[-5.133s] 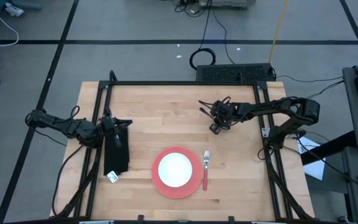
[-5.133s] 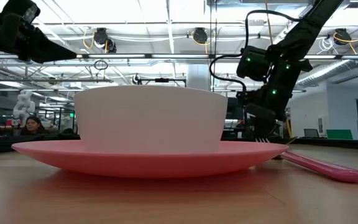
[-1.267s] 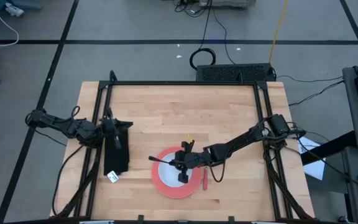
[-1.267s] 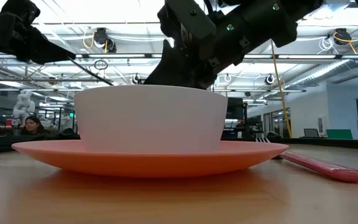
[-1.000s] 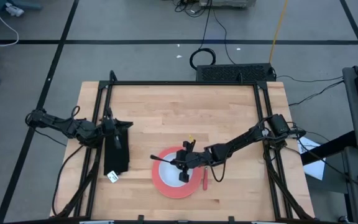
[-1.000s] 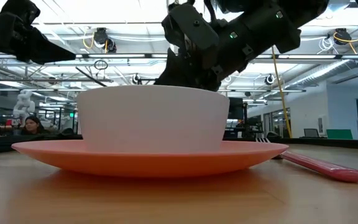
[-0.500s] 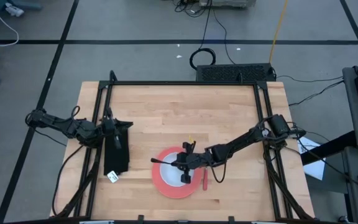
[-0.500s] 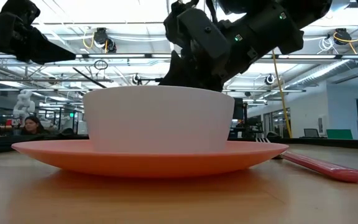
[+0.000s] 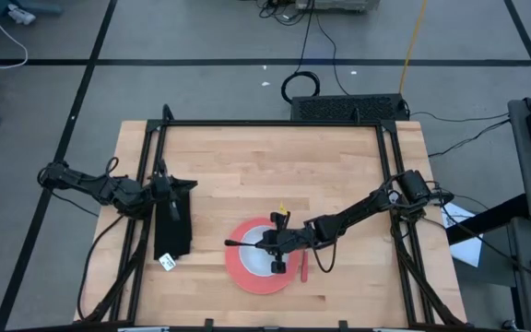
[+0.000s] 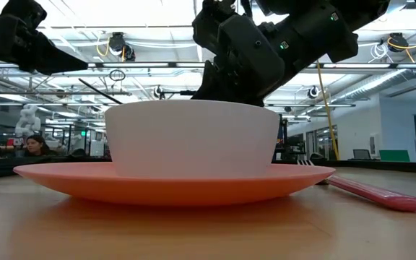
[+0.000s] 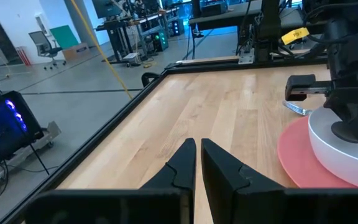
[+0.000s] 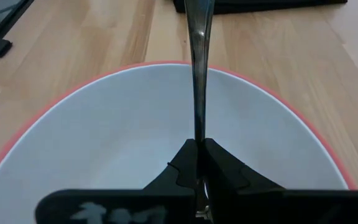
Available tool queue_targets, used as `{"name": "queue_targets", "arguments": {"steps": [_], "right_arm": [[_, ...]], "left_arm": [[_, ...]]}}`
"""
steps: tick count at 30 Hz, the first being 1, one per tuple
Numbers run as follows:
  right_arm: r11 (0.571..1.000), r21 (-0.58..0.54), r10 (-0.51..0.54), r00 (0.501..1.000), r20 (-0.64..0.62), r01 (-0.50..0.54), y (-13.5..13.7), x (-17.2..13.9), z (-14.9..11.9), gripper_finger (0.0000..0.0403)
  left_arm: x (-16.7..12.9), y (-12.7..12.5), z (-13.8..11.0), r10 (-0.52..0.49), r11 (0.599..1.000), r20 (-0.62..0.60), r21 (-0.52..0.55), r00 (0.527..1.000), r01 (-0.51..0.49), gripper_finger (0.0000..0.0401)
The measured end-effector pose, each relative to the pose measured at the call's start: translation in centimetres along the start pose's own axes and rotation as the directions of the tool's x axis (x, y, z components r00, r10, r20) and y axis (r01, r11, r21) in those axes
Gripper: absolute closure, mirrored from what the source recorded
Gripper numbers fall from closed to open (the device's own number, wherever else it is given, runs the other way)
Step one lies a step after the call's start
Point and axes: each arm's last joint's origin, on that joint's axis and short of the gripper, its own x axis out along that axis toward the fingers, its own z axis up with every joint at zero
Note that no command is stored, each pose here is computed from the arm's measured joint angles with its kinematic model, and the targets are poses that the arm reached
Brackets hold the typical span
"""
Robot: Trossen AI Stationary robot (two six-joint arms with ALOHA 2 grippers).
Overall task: Set table place
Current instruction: Put the black spoon into the white bowl
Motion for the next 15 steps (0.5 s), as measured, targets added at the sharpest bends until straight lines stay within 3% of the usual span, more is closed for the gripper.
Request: {"name": "queue_targets", "arguments": {"steps": [15], "right_arm": [[1.0,0.004,0.0,1.0,-0.006,0.0,-0.01,0.0,-0.05,0.0398]], "left_arm": [[0.0,-0.01,-0.04,-0.001,1.0,-0.003,0.003,1.0,0.001,0.037]]}}
